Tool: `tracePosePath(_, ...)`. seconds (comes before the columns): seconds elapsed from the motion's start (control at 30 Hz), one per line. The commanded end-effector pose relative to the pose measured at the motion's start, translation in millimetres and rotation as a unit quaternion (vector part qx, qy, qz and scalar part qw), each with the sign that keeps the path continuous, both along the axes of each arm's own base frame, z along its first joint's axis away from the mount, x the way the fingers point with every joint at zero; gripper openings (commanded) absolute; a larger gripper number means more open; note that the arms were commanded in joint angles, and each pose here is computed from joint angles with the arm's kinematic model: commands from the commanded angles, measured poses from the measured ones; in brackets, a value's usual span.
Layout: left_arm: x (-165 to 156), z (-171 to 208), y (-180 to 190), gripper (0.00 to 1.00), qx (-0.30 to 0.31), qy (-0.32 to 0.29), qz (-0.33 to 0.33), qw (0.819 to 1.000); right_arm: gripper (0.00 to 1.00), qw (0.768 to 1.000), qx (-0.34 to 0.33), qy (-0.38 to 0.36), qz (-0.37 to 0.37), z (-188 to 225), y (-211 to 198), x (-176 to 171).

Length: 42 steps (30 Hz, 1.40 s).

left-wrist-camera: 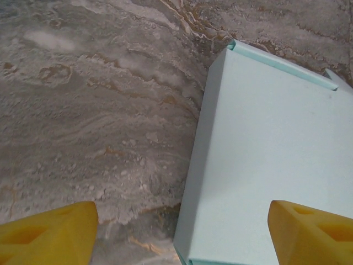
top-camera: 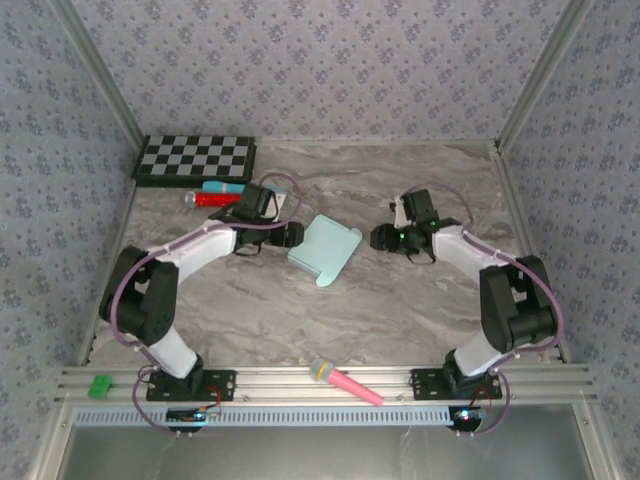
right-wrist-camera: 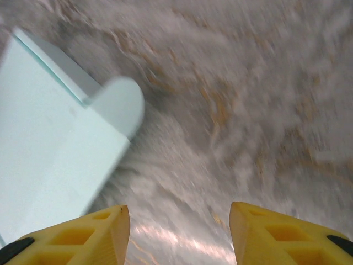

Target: Fold the paper box

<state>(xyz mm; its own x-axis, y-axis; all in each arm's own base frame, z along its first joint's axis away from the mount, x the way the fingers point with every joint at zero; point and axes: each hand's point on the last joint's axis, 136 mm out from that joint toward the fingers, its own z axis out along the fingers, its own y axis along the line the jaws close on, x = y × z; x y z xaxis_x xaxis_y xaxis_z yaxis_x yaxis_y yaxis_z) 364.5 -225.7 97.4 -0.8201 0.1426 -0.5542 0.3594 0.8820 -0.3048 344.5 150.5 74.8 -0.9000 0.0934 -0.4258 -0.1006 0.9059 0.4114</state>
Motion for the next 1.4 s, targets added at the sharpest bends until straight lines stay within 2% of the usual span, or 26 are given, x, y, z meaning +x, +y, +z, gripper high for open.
tracePosePath(0.0, 13, 13, -23, 0.81, -0.03, -0.024, -0.067, 0.997, 0.52, 0.999, 0.022, -0.011, -0.033, 3, -5, -9)
tracePosePath(0.27, 21, -19, -36, 0.81, -0.046, 0.013, -0.091, 0.995, 0.52, 0.995, 0.083, -0.009, -0.048, -9, 4, -31)
tracePosePath(0.53, 6, -20, -50, 0.75, -0.098, 0.044, -0.096, 0.99, 0.53, 0.994, 0.108, -0.009, -0.027, -12, 30, -30)
tracePosePath(0.77, -10, -25, -51, 0.68, -0.13, 0.058, -0.069, 0.987, 0.53, 0.992, 0.123, -0.005, -0.015, -15, 48, -23)
tracePosePath(1.03, -31, -24, -60, 0.61, -0.138, 0.077, -0.058, 0.986, 0.51, 0.991, 0.135, 0.002, 0.007, -15, 64, -22)
tracePosePath(1.37, -53, -26, -75, 0.56, -0.136, 0.084, 0.001, 0.987, 0.52, 0.982, 0.187, 0.012, 0.002, -18, 73, -22)
